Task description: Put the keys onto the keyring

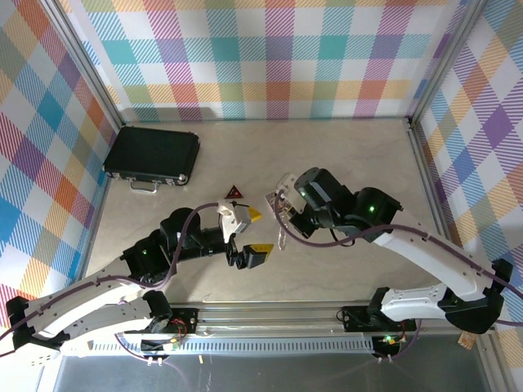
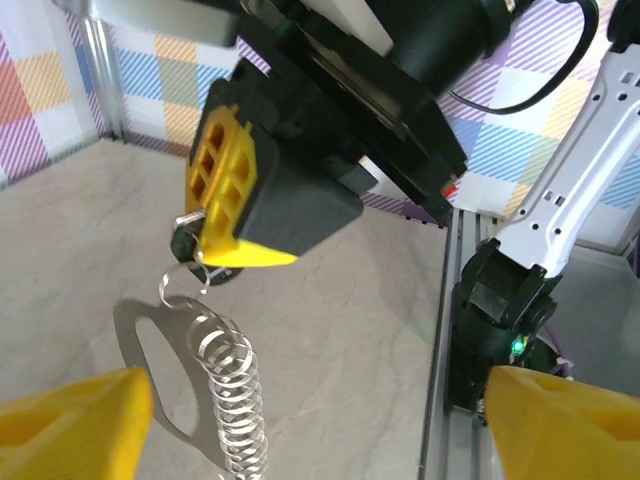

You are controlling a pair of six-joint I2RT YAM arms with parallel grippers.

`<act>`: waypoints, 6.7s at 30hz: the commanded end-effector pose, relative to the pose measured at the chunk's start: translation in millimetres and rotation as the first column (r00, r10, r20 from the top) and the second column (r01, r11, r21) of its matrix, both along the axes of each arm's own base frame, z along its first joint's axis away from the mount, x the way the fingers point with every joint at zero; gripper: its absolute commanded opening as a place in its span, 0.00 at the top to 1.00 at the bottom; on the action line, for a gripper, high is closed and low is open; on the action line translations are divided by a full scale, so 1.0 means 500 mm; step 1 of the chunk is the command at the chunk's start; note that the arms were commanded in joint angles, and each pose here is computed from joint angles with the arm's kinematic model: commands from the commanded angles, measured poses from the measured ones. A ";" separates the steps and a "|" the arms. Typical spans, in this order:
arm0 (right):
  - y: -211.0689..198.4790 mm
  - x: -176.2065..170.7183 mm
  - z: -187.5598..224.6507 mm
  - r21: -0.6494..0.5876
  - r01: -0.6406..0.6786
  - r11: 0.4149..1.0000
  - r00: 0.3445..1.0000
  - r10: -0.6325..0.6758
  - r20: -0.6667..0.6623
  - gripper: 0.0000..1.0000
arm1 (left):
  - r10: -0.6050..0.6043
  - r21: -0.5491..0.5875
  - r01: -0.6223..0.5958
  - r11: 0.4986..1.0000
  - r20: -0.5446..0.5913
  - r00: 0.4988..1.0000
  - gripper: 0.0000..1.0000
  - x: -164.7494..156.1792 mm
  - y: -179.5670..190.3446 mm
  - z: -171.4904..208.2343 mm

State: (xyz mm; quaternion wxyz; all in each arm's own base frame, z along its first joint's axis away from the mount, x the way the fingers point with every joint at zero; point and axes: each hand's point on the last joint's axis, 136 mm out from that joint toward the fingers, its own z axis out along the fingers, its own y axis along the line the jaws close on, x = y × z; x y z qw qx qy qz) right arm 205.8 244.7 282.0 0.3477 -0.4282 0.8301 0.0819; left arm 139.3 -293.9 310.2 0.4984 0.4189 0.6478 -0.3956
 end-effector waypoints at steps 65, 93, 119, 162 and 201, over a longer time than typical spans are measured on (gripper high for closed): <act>-0.114 0.233 -0.231 0.126 0.436 0.891 0.845 -0.357 -0.399 1.00 | 0.152 -0.028 -0.155 0.987 -0.090 0.984 0.00 0.077 0.027 -0.028; -0.128 0.063 -0.323 0.237 0.535 0.811 0.747 -0.323 -0.581 1.00 | 0.191 -0.028 -0.193 0.981 -0.080 0.978 0.00 0.084 0.044 -0.030; -0.150 -0.004 -0.387 0.205 0.593 0.779 0.680 -0.347 -0.646 1.00 | 0.207 -0.021 -0.210 0.977 -0.106 0.973 0.00 0.088 0.046 -0.044; -0.174 -0.090 -0.461 0.159 0.692 0.704 0.576 -0.406 -0.709 0.99 | 0.248 -0.022 -0.256 0.966 -0.179 0.952 0.00 0.114 0.033 -0.099; -0.270 0.035 -0.230 0.356 0.647 0.674 0.760 -0.607 -0.232 0.01 | 0.936 0.049 -0.937 0.345 0.055 0.348 0.00 0.268 0.335 -0.177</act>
